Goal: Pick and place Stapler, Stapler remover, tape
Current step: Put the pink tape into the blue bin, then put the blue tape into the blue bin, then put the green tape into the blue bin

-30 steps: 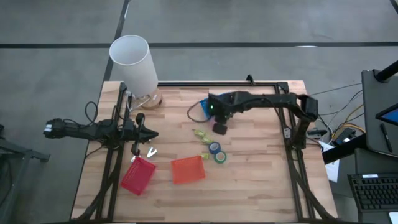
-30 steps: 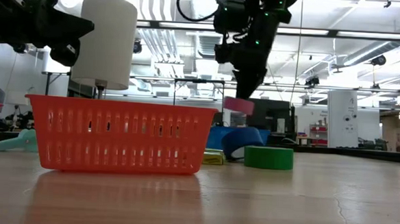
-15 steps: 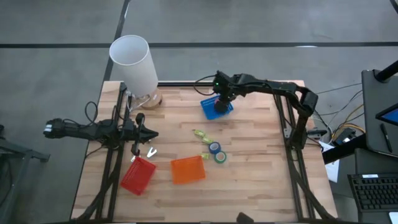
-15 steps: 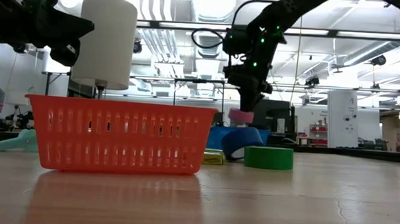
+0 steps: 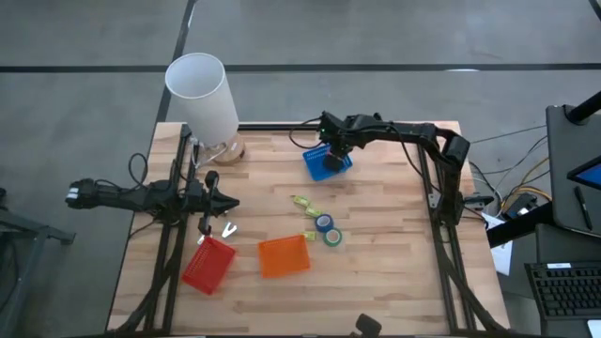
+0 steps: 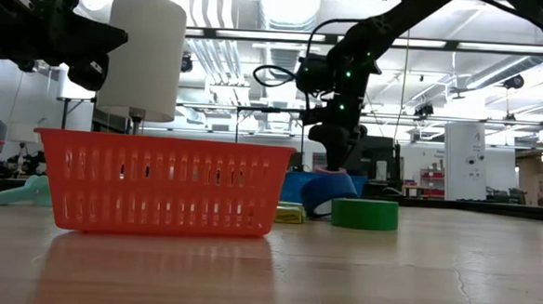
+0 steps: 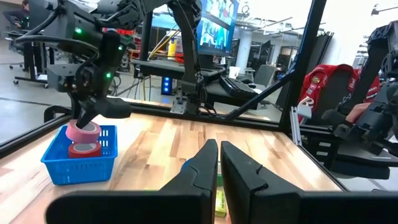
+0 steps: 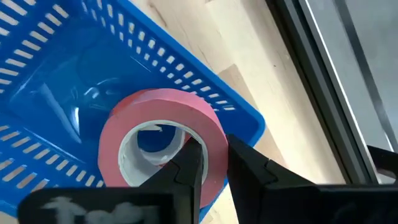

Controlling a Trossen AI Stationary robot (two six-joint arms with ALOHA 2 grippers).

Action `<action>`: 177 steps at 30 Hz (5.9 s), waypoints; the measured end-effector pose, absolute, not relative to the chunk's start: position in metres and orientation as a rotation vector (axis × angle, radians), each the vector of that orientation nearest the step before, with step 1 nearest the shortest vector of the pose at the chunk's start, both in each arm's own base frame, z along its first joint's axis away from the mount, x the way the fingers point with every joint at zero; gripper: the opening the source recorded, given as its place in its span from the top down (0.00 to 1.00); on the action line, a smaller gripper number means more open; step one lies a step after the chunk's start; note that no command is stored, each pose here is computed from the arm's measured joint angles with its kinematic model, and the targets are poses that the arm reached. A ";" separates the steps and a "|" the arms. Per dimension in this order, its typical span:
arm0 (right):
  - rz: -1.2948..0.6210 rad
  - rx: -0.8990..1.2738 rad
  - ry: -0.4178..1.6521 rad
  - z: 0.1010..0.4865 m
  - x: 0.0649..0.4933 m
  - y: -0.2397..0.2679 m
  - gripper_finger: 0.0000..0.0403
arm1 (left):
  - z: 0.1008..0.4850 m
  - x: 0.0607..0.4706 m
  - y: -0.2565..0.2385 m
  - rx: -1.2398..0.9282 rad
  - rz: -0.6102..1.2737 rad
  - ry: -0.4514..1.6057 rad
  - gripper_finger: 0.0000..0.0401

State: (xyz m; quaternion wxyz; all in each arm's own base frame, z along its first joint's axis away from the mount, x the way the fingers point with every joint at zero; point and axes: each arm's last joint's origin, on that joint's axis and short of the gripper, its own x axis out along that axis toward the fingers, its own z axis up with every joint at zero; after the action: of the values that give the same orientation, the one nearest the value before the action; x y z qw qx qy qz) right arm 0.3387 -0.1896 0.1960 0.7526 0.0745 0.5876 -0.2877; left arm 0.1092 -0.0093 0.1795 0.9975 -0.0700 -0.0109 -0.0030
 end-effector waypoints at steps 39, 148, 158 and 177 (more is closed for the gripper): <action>0.174 0.275 1.101 0.263 0.350 -0.063 0.62 | 0.179 0.109 -0.009 -0.139 -0.006 -0.016 0.94; -0.409 0.347 1.041 0.193 0.371 -0.132 0.68 | 0.177 0.111 -0.009 -0.137 -0.004 0.005 0.94; -0.427 0.342 1.036 0.196 0.370 -0.132 0.58 | 0.177 0.111 -0.009 -0.137 -0.004 0.005 0.94; -0.622 0.418 1.066 0.198 0.360 -0.136 0.79 | 0.177 0.111 -0.009 -0.137 -0.004 0.005 0.94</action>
State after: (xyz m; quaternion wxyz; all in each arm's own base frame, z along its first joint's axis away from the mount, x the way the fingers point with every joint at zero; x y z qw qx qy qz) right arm 0.3595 -0.1364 0.1977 0.7950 0.1944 0.4962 -0.2896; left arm 0.1108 -0.0094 0.1769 0.9976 -0.0687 0.0023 -0.0019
